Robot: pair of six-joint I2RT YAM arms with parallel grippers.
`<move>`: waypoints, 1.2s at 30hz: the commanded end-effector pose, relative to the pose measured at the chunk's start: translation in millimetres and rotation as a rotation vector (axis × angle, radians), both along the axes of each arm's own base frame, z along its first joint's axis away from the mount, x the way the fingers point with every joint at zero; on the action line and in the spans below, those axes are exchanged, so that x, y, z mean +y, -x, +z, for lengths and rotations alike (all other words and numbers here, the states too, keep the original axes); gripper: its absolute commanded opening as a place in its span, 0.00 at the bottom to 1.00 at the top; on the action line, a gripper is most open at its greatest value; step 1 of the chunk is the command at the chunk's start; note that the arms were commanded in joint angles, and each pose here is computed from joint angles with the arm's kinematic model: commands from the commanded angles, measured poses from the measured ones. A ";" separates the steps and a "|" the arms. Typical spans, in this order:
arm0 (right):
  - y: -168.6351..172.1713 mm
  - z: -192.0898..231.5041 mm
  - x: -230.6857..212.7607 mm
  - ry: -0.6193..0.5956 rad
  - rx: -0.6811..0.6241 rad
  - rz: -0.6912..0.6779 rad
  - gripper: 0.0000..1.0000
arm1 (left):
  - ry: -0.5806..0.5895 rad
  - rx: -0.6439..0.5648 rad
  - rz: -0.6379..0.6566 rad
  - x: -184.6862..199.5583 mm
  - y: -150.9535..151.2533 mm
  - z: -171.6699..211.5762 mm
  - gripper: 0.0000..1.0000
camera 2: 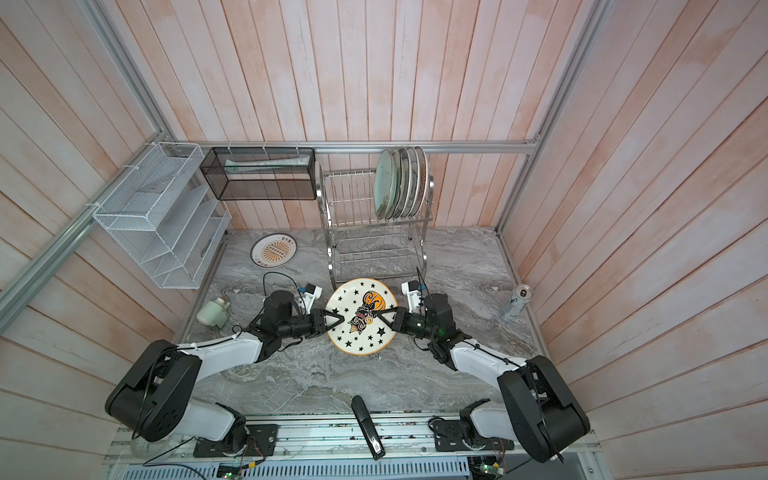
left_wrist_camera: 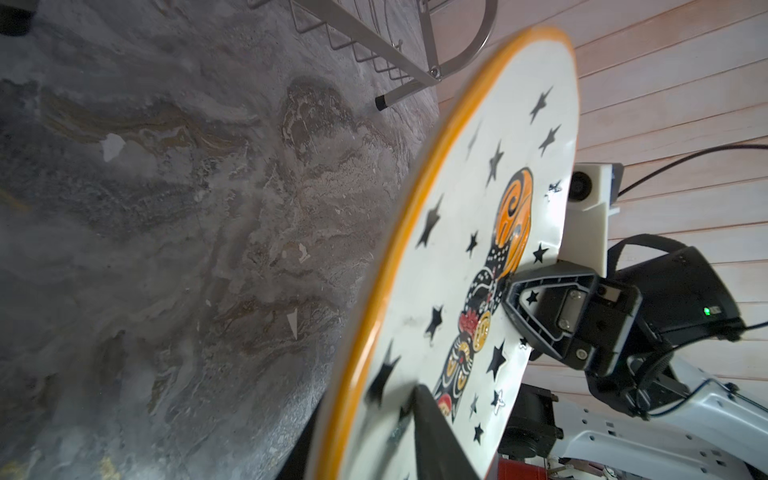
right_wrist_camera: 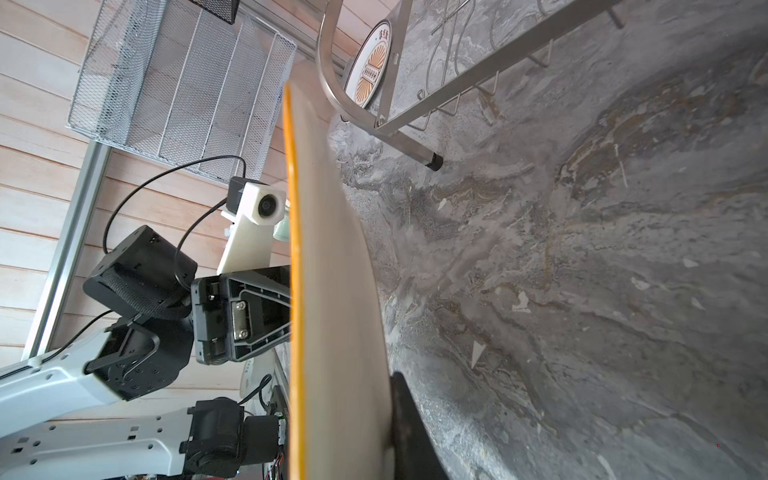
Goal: Load the plates into the dish rack
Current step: 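Lift the star plate with the right gripper while the left gripper releases it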
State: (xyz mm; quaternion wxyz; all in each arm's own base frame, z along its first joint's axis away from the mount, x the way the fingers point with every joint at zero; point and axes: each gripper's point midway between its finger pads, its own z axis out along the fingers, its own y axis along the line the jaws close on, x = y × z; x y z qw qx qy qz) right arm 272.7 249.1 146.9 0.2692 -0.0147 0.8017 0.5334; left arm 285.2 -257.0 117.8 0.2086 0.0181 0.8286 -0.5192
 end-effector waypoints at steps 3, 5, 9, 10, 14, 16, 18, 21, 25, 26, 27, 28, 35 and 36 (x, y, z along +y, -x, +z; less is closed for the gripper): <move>-3.5 56.5 6.2 -0.094 -0.160 0.036 0.00 | 0.014 -0.065 -0.022 -4.0 -1.7 19.1 0.35; -7.3 55.9 1.4 -0.083 -0.161 0.006 0.00 | 0.015 -0.072 -0.024 -3.7 -0.9 21.4 0.38; -16.4 55.6 -8.4 -0.039 -0.170 -0.061 0.00 | 0.023 -0.097 -0.030 -2.9 2.0 28.4 0.43; -18.4 56.7 -10.1 -0.030 -0.175 -0.075 0.00 | 0.026 -0.106 -0.031 -2.5 3.1 31.5 0.44; -25.1 61.6 -16.0 -0.003 -0.194 -0.119 0.00 | 0.031 -0.136 -0.035 -0.3 7.7 41.5 0.46; -27.1 67.5 -18.9 -0.002 -0.211 -0.140 0.00 | 0.030 -0.161 -0.039 1.0 9.9 48.7 0.47; -28.5 72.3 -21.6 -0.002 -0.223 -0.160 0.00 | 0.021 -0.177 -0.040 2.6 11.6 53.8 0.47; -30.8 83.5 -24.6 -0.007 -0.247 -0.184 0.00 | 0.001 -0.196 -0.035 6.3 13.7 60.6 0.47; -33.3 104.3 -29.2 -0.024 -0.297 -0.216 0.00 | -0.002 -0.217 -0.029 10.0 18.4 69.3 0.47; -33.3 109.5 -29.9 -0.028 -0.309 -0.218 0.00 | 0.000 -0.221 -0.027 11.0 19.8 70.9 0.47; -34.0 114.9 -31.4 -0.029 -0.320 -0.222 0.00 | 0.003 -0.229 -0.024 11.9 21.4 73.6 0.47; -34.2 121.3 -32.1 -0.030 -0.332 -0.222 0.00 | 0.005 -0.236 -0.020 13.3 22.5 75.5 0.48; -33.4 156.0 -34.8 -0.049 -0.398 -0.219 0.00 | 0.012 -0.273 -0.025 16.9 30.7 89.6 0.48; -33.4 160.0 -35.0 -0.054 -0.405 -0.217 0.00 | 0.014 -0.277 -0.026 17.0 31.8 91.3 0.48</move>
